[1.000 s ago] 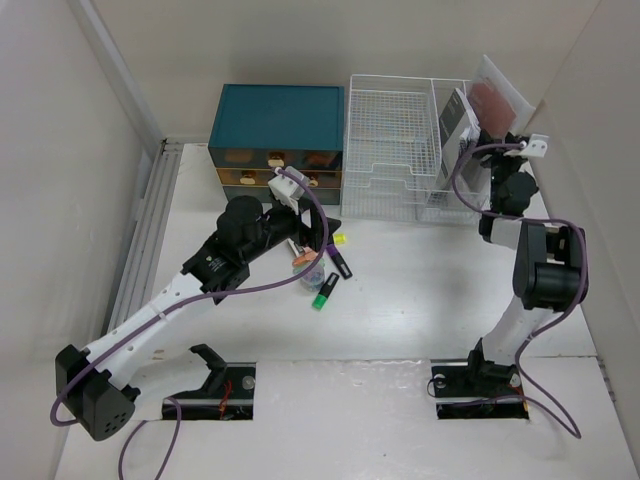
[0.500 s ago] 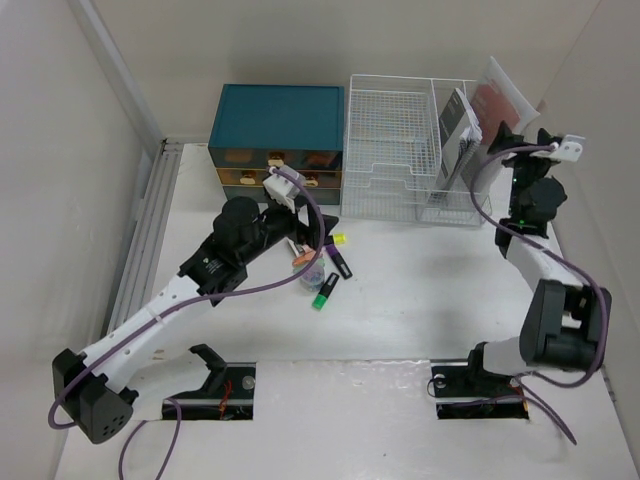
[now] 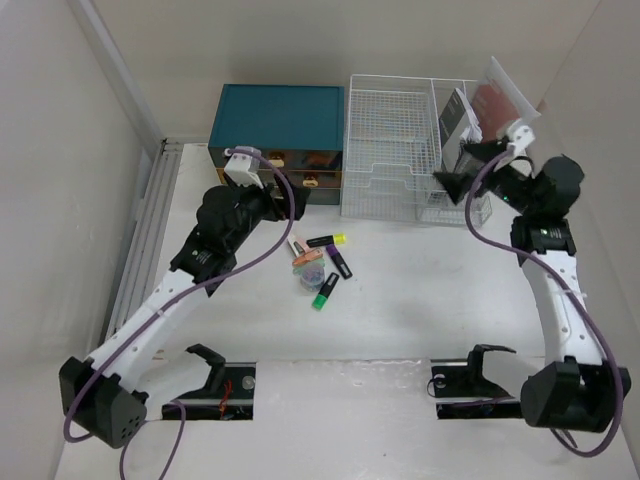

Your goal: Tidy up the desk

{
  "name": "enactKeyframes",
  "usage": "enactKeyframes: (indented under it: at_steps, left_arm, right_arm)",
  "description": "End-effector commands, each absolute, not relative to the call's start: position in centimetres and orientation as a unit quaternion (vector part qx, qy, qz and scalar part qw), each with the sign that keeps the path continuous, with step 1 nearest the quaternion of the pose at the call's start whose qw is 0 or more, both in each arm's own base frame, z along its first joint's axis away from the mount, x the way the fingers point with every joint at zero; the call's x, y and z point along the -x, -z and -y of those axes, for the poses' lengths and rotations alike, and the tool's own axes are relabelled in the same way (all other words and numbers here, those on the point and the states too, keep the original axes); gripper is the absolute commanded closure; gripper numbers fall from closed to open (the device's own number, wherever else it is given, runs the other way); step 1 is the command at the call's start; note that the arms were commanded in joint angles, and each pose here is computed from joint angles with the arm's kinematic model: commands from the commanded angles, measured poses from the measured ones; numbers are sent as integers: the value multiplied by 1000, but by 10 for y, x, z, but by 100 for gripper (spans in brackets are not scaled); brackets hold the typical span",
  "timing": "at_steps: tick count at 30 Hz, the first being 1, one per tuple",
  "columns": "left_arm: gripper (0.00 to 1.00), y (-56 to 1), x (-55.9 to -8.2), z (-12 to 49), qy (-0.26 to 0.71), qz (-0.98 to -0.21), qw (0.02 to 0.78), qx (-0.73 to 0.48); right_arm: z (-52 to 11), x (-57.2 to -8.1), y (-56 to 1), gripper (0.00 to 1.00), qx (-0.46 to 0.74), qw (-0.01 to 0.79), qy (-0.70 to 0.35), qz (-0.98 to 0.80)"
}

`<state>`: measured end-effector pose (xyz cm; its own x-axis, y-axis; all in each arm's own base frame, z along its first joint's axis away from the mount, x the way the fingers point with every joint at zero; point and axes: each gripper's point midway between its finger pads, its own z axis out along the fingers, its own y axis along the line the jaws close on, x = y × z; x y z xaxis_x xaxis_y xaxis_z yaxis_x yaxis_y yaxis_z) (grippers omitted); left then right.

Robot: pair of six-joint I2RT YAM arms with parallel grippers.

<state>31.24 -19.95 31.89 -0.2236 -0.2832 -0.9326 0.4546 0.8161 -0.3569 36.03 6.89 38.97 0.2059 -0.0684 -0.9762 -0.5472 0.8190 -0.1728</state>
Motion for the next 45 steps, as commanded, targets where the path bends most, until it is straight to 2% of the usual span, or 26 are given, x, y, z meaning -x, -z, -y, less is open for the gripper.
enactKeyframes:
  at_steps: [1,3,5,6,7,9,12,18,26,36,45]
  left_arm:
    - [0,-320,-335,190,302,-731,612,-12]
    - [7,-304,-348,186,290,-747,599,1]
    - [23,-303,-365,173,266,-750,605,20]
    - [32,-298,-373,167,249,-756,605,20]
    - [33,-285,-386,162,229,-770,595,20]
    - [35,-288,-398,160,217,-776,592,16]
    - [35,-273,-412,159,197,-790,581,12]
    - [33,-268,-437,154,160,-793,588,15]
    - [34,-258,-454,148,124,-802,585,2]
    - [41,-234,-467,140,102,-817,568,4]
    - [42,-242,-479,142,103,-812,574,11]
  right_arm:
    - [-134,-317,-306,1,340,564,-369,-655]
    - [-146,-320,-293,1,315,535,-391,-679]
    - [-146,-336,-290,20,287,531,-379,-702]
    - [-150,-337,-286,27,288,526,-380,-704]
    - [-152,-338,-290,39,290,530,-377,-703]
    - [-163,-343,-284,51,292,522,-376,-708]
    - [-170,-336,-284,51,299,519,-381,-705]
    - [-171,-327,-283,43,301,521,-379,-703]
    - [-172,-322,-289,43,304,524,-383,-698]
    - [-170,-321,-286,42,298,519,-387,-701]
    - [-171,-322,-283,42,299,514,-392,-702]
